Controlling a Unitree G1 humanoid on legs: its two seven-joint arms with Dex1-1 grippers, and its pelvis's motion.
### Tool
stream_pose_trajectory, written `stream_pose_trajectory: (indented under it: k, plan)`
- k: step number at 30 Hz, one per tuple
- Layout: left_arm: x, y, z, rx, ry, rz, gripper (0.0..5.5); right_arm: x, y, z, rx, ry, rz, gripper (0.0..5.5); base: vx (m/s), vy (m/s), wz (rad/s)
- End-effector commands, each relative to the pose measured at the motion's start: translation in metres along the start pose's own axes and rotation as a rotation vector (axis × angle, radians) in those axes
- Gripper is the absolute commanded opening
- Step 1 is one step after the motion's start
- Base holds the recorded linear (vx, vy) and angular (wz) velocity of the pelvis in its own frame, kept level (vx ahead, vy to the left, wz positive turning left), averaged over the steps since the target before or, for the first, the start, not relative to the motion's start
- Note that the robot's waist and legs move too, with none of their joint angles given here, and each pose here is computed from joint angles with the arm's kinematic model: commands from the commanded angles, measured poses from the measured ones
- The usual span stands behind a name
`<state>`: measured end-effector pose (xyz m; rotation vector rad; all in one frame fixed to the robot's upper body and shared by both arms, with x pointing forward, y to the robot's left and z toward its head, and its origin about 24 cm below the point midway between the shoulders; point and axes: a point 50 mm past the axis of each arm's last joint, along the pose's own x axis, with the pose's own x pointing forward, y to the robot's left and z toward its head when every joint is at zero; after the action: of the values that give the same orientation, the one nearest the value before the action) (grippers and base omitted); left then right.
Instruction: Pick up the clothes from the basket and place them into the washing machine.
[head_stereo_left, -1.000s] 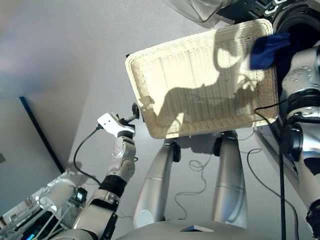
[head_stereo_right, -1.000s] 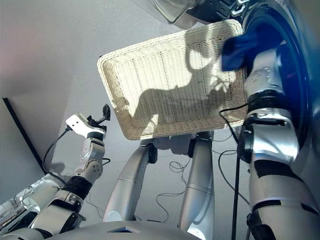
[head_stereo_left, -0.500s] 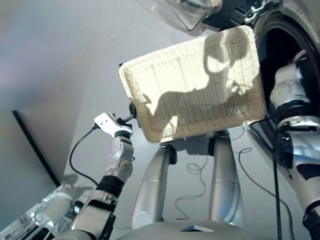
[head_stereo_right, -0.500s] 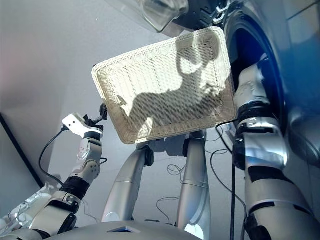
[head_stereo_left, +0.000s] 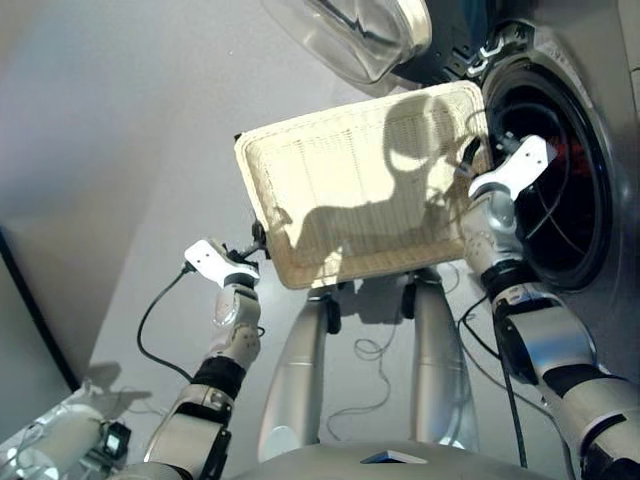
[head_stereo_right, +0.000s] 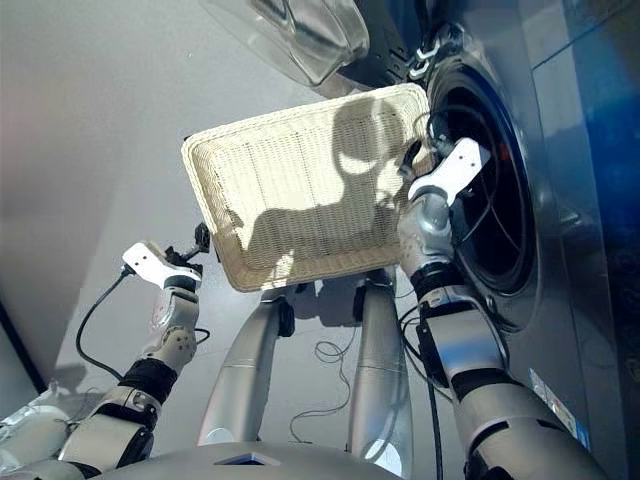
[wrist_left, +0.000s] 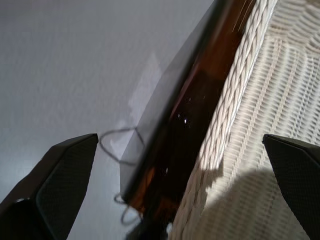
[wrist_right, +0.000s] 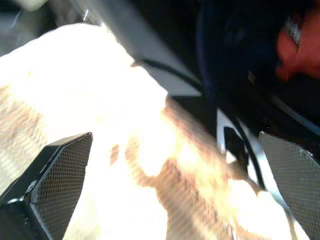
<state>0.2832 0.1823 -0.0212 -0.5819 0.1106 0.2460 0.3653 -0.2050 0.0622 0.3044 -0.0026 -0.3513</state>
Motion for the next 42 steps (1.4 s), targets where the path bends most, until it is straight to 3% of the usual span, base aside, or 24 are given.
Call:
stream_pose_trajectory:
  k: [1,7,16,23,28,42]
  plan:
    - [0.0,0.017,0.011,0.087,-0.035,0.013,5.5,-0.006,0.015,-0.006,-0.046,-0.01,0.089,5.5,0.0,0.0,0.0]
    - [-0.019,0.039,-0.028,0.247,0.153,0.047,5.5,-0.061,-0.018,-0.094,-0.294,0.275,0.154,5.5,0.05,-0.005,0.016]
    - [-0.052,0.079,-0.061,0.557,0.384,0.08,5.5,-0.134,-0.084,-0.157,-0.474,0.587,0.161,5.5,0.066,0.013,-0.046]
    - [-0.083,0.103,-0.08,0.621,0.54,0.104,5.5,-0.173,-0.108,-0.178,-0.636,0.744,0.262,5.5,0.077,0.03,-0.037]
    - [-0.102,0.114,-0.09,0.647,0.619,0.128,5.5,-0.193,-0.122,-0.187,-0.64,0.835,0.229,5.5,0.071,0.024,0.03]
    - [-0.12,0.116,-0.102,0.752,0.7,0.04,5.5,-0.227,-0.139,-0.201,-0.586,0.992,0.142,5.5,0.069,0.01,0.002]
